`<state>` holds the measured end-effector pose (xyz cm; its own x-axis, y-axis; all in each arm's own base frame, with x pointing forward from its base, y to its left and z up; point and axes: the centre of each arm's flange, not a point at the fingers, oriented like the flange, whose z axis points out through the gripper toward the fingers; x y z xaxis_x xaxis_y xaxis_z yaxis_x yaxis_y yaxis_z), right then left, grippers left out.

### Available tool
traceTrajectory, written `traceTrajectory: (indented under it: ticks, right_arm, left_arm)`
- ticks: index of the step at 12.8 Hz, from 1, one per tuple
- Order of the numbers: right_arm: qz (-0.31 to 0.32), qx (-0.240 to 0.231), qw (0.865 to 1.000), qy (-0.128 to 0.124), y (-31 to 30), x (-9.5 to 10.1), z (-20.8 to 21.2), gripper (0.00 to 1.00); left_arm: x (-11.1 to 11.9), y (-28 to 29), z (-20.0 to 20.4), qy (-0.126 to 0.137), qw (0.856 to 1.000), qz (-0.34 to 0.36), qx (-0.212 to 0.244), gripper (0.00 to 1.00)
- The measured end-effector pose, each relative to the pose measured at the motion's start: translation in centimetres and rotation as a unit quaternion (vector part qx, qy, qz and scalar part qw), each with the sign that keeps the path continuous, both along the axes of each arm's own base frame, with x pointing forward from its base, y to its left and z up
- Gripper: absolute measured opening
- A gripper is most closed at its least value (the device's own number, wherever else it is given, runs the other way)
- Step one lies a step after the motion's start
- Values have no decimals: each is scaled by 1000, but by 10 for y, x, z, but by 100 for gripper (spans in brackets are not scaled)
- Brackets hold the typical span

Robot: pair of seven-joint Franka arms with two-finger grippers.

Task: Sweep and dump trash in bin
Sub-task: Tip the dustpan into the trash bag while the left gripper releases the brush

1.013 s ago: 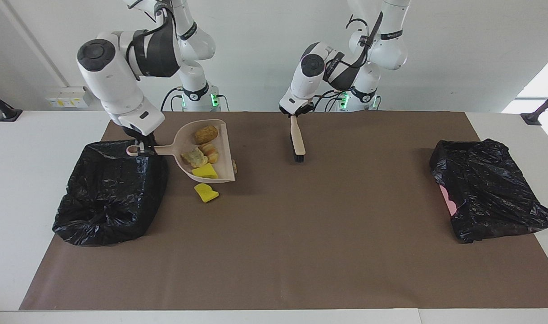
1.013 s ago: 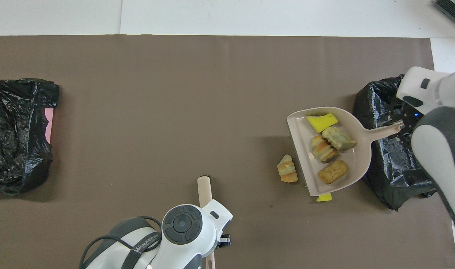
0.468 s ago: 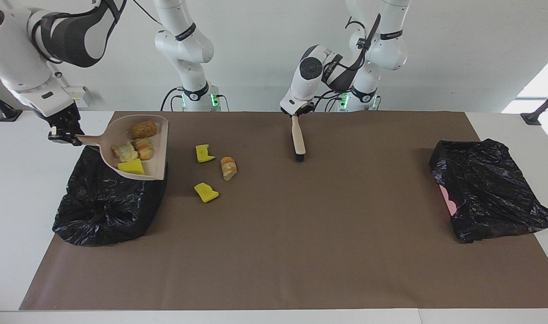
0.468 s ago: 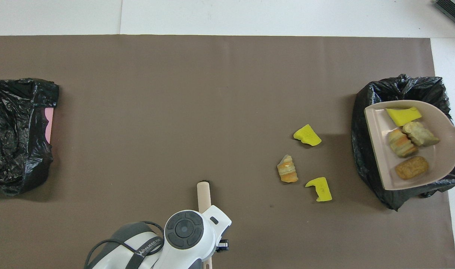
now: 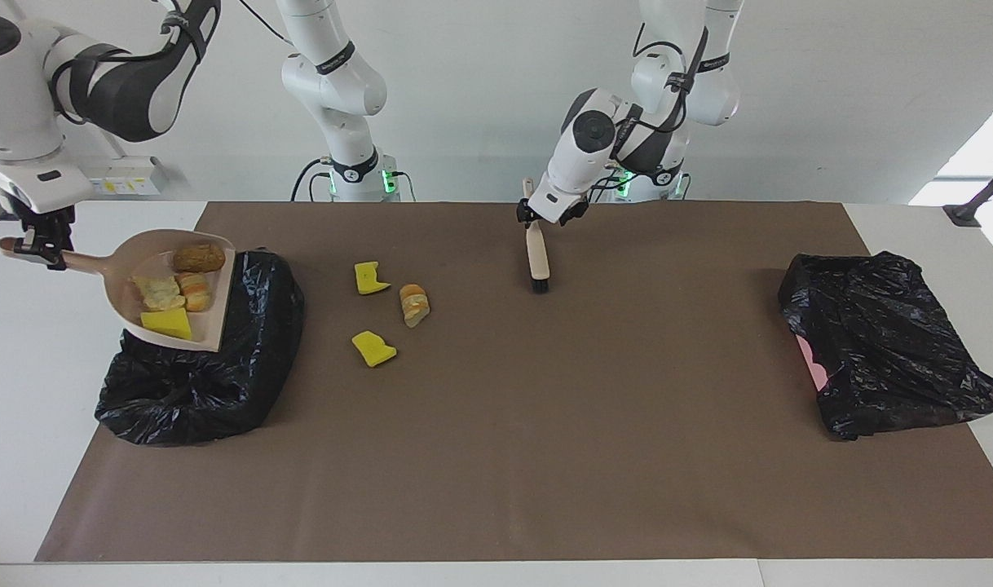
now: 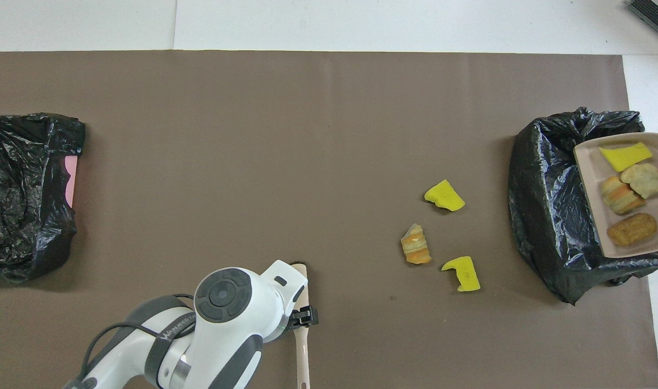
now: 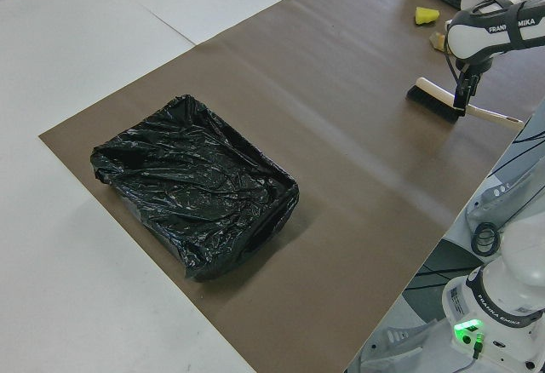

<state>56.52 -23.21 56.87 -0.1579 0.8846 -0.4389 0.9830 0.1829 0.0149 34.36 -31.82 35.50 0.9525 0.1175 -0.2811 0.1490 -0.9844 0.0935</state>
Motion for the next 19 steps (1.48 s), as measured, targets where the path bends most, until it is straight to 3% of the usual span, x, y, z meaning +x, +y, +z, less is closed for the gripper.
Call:
traceTrajectory:
  ticks: [4,6,8,13,19]
  right_arm:
    - [53,-85,995,23,35,4,-15,31]
    - [68,-123,990,26,63,2,-16,31]
    - [77,-143,986,23,78,0,-13,31]
    - [77,-154,985,19,68,-5,-14,31]
    - [83,-188,979,6,4,-19,2,31]
  left_arm:
    - [85,71,42,-66,996,65,8,100]
    - [115,119,57,-82,993,79,7,100]
    - [130,167,61,-80,994,72,7,100]
    - [153,264,72,-103,994,37,16,100]
    - [172,331,155,-115,992,-17,37,100]
